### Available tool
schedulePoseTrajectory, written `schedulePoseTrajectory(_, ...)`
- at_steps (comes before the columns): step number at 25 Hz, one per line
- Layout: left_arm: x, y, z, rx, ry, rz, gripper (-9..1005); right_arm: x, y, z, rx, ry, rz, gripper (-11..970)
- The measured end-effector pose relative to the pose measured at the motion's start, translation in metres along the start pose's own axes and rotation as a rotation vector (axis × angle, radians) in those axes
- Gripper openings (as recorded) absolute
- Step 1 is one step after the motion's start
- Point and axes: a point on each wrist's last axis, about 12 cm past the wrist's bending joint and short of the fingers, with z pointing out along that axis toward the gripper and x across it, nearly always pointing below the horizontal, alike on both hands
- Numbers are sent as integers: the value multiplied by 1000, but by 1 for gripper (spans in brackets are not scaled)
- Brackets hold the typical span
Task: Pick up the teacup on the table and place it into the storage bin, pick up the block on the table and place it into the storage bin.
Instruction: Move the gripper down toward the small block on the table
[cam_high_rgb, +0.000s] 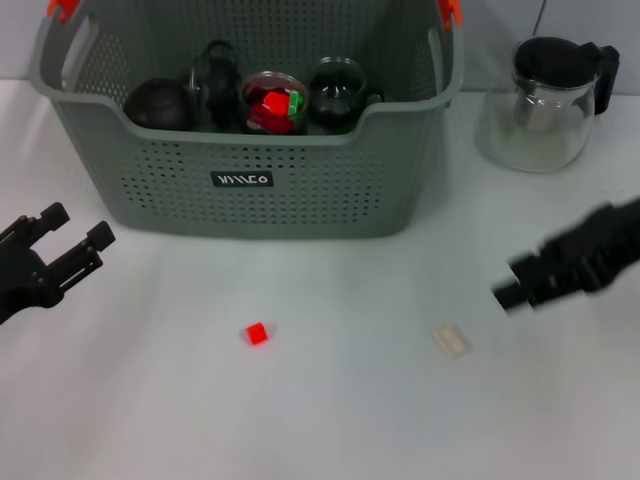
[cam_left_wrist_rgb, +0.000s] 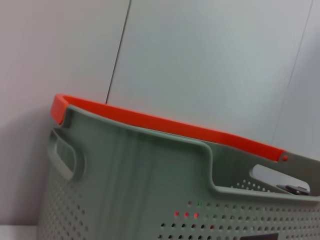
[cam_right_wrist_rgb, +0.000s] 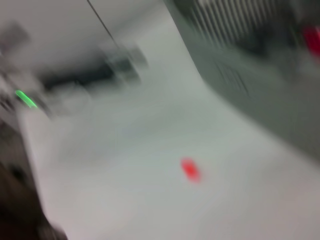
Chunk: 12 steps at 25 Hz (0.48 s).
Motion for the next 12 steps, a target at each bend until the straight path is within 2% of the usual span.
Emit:
schedulePoseTrajectory(2, 0, -1, 1, 5, 2, -1, 752, 0, 2, 9, 37, 124, 0, 549)
schedulePoseTrajectory(7, 1, -3, 4, 13, 2, -3, 752, -11, 9, 39, 88, 257, -66, 550)
schedulePoseTrajectory(12, 2, -3, 2, 10, 4, -5, 752, -19, 3, 71, 159, 323, 23, 551)
